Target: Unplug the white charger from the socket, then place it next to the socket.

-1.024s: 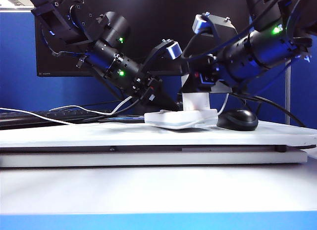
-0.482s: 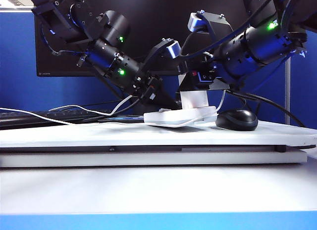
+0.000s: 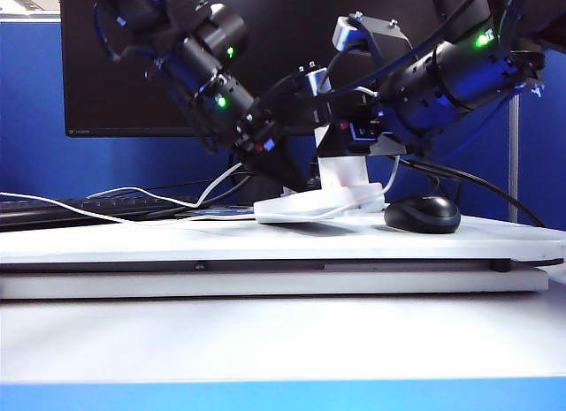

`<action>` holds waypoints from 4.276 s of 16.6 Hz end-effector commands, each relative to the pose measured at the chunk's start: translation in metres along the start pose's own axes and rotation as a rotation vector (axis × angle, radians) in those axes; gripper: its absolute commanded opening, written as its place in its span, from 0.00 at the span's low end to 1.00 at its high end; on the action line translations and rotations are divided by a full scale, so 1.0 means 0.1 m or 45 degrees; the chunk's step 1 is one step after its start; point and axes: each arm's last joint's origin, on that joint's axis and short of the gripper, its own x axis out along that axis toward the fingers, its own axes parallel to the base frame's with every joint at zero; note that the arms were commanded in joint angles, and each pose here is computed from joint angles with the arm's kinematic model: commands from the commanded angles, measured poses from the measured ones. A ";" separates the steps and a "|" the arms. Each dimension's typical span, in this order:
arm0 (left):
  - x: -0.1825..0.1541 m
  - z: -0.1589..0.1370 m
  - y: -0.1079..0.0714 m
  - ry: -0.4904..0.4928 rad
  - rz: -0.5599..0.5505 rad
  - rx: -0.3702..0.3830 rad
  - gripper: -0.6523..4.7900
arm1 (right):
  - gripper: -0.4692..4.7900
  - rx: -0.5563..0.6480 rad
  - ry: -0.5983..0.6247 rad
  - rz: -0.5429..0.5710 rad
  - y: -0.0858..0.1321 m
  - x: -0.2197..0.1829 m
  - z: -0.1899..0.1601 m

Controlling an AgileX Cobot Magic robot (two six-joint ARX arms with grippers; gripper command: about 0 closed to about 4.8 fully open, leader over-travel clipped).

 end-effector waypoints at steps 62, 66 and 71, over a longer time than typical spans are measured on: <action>-0.09 0.10 0.12 0.198 -0.074 -0.026 0.11 | 0.09 0.038 -0.112 0.170 0.07 0.10 -0.24; 0.02 0.04 0.13 0.200 -0.086 -0.031 0.11 | 0.09 0.036 -0.111 0.170 0.07 0.10 -0.24; 0.06 0.02 0.12 0.191 -0.115 -0.040 0.11 | 0.09 0.024 -0.115 0.175 0.08 0.10 -0.24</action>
